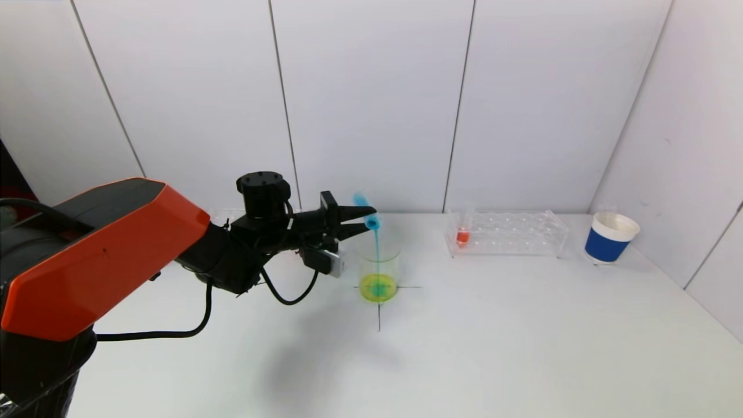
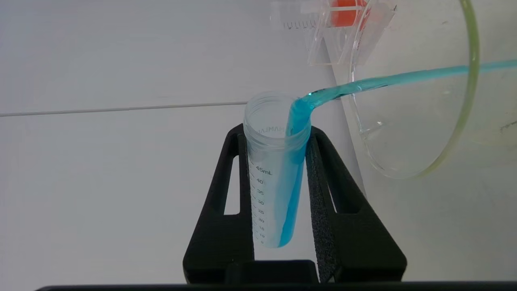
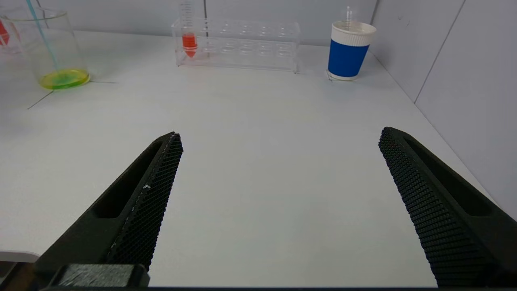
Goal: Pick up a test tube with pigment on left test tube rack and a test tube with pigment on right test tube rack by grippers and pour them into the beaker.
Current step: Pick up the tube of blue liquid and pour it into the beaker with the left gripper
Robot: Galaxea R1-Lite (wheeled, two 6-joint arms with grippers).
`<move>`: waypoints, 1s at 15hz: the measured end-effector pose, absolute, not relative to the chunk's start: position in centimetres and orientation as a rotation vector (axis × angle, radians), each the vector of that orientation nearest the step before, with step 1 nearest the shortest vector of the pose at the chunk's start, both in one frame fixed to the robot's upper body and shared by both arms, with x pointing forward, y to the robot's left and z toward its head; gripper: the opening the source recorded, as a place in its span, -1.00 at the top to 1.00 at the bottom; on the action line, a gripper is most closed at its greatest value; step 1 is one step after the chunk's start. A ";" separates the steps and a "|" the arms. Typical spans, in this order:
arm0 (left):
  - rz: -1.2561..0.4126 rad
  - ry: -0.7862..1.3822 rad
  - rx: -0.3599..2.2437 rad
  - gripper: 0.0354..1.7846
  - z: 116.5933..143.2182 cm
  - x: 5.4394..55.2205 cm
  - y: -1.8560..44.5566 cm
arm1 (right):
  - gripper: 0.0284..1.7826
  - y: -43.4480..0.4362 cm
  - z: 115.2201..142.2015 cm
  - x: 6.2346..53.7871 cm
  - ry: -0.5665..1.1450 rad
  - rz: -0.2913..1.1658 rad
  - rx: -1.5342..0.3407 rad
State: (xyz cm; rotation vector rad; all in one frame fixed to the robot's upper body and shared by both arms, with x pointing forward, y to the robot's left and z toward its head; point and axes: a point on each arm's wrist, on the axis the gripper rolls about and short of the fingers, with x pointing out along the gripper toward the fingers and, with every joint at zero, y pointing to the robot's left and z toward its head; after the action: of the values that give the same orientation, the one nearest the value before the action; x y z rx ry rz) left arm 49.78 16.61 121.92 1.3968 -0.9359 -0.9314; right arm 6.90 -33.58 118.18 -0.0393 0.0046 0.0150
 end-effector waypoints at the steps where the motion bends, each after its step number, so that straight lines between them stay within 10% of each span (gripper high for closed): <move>1: -0.931 -0.938 1.398 0.56 121.9 49.8 16.6 | -0.99 -33.6 118.2 6.9 0.005 0.015 -0.039; 15: -0.881 -1.013 1.470 0.56 122.8 50.2 16.5 | -0.99 -33.6 118.2 6.9 0.005 0.015 -0.039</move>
State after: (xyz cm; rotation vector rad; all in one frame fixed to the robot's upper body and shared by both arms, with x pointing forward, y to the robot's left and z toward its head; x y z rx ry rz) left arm 50.15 16.53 122.78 1.4699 -1.0130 -0.8815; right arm 6.90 -33.58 118.18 -0.0393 0.0046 0.0150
